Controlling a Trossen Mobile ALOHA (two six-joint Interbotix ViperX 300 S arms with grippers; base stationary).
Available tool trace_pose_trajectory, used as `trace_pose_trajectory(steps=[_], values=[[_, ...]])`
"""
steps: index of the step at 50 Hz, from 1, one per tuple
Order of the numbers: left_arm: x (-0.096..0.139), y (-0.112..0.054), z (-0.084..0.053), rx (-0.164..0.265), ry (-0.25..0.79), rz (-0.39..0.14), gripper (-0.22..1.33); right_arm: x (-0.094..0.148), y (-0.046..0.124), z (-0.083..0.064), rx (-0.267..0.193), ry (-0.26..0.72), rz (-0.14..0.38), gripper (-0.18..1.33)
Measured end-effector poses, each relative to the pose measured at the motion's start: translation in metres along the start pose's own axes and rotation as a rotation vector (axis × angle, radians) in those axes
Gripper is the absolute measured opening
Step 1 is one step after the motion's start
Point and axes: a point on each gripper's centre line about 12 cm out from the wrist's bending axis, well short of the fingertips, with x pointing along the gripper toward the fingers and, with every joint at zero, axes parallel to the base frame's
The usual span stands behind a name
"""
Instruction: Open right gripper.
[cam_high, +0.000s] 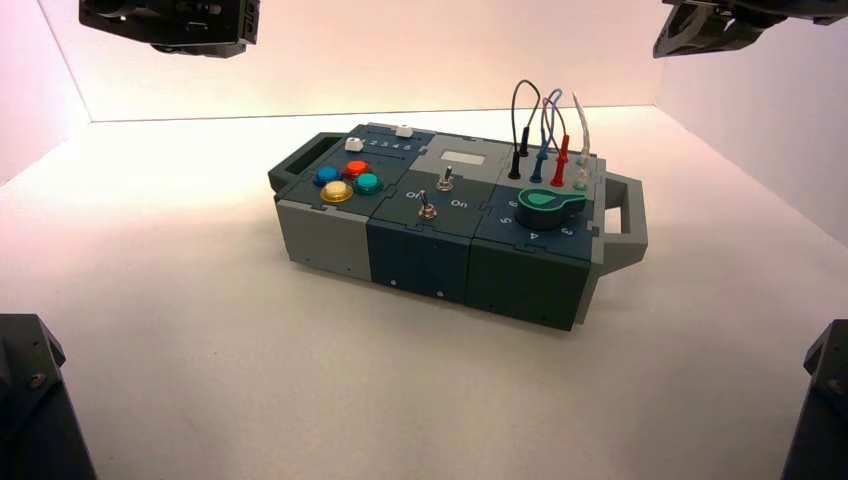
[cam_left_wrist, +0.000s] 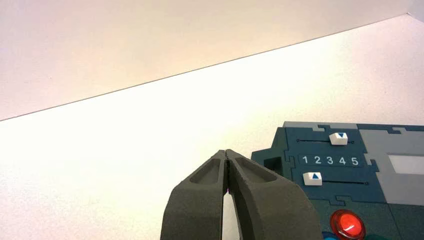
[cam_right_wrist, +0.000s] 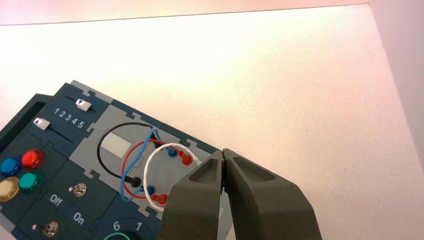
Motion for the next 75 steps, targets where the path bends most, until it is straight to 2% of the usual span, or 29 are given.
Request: trace_pose_trajectory(steps=[13, 49, 51, 54, 58, 59, 66, 75], values=[[0.000, 0.000, 0.000, 0.001, 0.000, -0.001, -0.16, 0.000, 0.007, -0.001, -0.021, 0.005, 0.023, -0.14], [0.000, 0.000, 0.000, 0.000, -0.001, 0.000, -0.16, 0.001, 0.007, -0.001, -0.029, 0.007, 0.022, -0.12], [0.000, 0.000, 0.000, 0.000, 0.000, 0.000, -0.16, 0.001, 0.008, -0.001, -0.033, 0.010, 0.023, -0.05], [0.000, 0.000, 0.000, 0.000, -0.001, 0.000, -0.16, 0.002, 0.007, -0.001, -0.034, 0.015, 0.021, 0.21], [0.000, 0.000, 0.000, 0.000, 0.000, 0.000, -0.16, 0.004, 0.007, -0.002, -0.037, 0.022, 0.021, 0.58], [0.000, 0.000, 0.000, 0.000, 0.000, 0.000, -0.16, 0.005, 0.007, -0.002, -0.037, 0.025, 0.021, 0.74], [0.000, 0.000, 0.000, 0.000, 0.000, 0.000, -0.16, 0.009, 0.007, -0.001, -0.036, 0.036, 0.019, 1.08], [0.000, 0.000, 0.000, 0.000, -0.001, 0.000, -0.16, 0.014, 0.007, -0.002, -0.037, 0.053, 0.017, 1.26]])
